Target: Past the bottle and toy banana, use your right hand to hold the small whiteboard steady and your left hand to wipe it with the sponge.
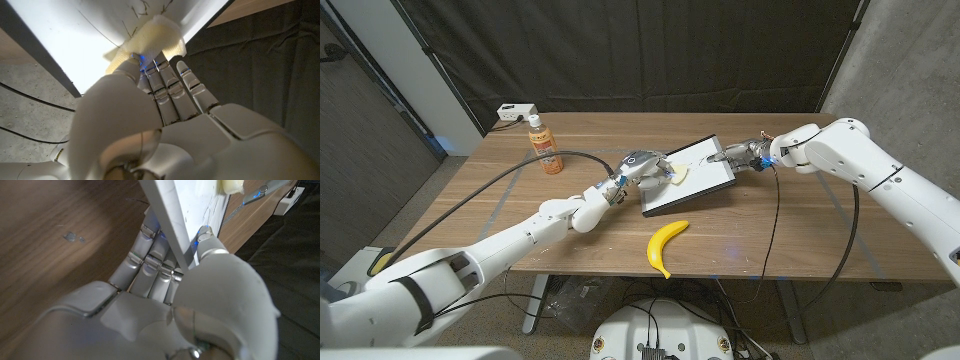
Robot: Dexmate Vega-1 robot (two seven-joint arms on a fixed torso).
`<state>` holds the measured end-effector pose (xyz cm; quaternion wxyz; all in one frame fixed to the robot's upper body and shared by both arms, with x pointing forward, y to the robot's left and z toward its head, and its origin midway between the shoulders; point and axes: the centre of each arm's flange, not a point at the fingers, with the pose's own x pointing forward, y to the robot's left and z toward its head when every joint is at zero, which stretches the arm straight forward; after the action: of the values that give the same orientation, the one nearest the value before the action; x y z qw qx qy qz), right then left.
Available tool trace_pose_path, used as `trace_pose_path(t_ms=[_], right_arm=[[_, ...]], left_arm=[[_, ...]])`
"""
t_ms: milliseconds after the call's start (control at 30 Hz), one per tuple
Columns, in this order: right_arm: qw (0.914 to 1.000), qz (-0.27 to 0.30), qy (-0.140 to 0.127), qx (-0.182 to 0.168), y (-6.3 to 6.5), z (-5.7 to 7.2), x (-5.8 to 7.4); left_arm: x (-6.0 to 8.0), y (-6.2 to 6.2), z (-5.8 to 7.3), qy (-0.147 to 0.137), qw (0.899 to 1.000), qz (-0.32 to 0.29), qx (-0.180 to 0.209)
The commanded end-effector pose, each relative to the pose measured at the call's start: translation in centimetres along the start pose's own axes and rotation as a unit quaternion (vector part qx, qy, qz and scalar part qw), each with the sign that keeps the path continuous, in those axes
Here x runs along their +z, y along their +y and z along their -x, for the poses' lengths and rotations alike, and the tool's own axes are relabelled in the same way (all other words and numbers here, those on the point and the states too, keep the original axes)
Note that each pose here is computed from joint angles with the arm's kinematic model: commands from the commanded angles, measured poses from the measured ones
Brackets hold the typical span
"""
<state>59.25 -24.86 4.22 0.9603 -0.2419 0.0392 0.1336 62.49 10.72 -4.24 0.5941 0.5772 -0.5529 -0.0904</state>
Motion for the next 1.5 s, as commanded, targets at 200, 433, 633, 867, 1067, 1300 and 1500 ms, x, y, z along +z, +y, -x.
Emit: trace_pose_path(t_ms=[200, 433, 633, 867, 1067, 1300, 1500], right_arm=[[1.0000, -0.005, 0.002, 0.004, 0.4, 0.2, -0.5], [1.0000, -0.004, 0.002, 0.003, 0.4, 0.2, -0.5], [1.0000, -0.004, 0.001, 0.003, 0.3, 0.3, -0.5], [1.0000, -0.002, 0.000, 0.002, 0.2, 0.4, -0.4], [1.0000, -0.001, 0.000, 0.003, 0.3, 0.3, -0.3], [1.0000, 0.000, -0.005, 0.000, 0.3, 0.4, 0.0], [1.0000, 0.001, -0.007, 0.000, 0.4, 0.4, 0.0]], left_arm=[[0.9, 0.8, -5.3, -0.036, 0.999, -0.013, 0.027], [1.3, 1.0, -6.8, -0.049, 0.998, -0.016, 0.025], [1.4, 0.8, -6.8, -0.051, 0.999, -0.018, 0.003], [1.4, 0.4, -4.6, -0.041, 0.999, -0.009, -0.009], [1.3, 0.4, -2.3, -0.029, 0.999, -0.003, -0.019], [0.9, 0.5, 0.2, -0.009, 1.000, -0.002, -0.024], [-0.2, 1.0, 2.3, 0.014, 1.000, -0.005, -0.026]])
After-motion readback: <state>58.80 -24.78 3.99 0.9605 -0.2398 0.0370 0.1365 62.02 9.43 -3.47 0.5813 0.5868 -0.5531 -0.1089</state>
